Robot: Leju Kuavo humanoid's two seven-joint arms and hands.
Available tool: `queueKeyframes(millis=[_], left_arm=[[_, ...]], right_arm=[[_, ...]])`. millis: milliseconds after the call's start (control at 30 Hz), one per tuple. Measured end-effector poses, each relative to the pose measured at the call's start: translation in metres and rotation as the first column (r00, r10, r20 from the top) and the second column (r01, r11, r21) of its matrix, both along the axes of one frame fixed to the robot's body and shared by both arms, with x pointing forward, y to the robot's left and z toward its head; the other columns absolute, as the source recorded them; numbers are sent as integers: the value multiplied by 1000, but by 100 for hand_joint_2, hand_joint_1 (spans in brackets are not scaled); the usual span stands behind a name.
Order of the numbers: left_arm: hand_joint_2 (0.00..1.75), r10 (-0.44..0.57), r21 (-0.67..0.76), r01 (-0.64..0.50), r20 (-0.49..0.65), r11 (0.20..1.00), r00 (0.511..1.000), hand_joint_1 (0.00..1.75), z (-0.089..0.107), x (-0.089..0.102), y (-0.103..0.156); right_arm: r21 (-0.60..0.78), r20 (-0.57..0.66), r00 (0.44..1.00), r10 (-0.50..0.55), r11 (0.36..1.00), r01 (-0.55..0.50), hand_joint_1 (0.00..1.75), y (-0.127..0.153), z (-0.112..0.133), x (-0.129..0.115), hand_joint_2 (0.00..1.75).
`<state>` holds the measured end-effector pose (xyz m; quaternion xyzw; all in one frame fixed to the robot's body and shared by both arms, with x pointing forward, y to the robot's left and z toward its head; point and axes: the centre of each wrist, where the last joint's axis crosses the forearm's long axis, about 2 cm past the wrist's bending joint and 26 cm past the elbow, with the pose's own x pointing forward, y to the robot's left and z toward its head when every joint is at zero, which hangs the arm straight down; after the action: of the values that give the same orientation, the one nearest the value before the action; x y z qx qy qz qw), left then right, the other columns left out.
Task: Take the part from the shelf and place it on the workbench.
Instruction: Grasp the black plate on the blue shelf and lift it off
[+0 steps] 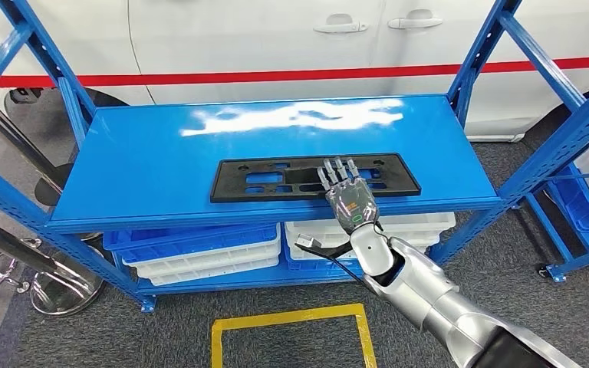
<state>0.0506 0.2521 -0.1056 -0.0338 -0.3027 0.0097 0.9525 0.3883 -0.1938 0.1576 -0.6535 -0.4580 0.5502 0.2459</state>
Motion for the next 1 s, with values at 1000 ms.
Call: queueKeyframes(millis=[1000], left_arm=[[0,-5,-10,6,28,1000,1000,0,0,-3,-2]], right_arm=[[3,-3,1000,-7,1000,7,0,-1,-4,-3,175]])
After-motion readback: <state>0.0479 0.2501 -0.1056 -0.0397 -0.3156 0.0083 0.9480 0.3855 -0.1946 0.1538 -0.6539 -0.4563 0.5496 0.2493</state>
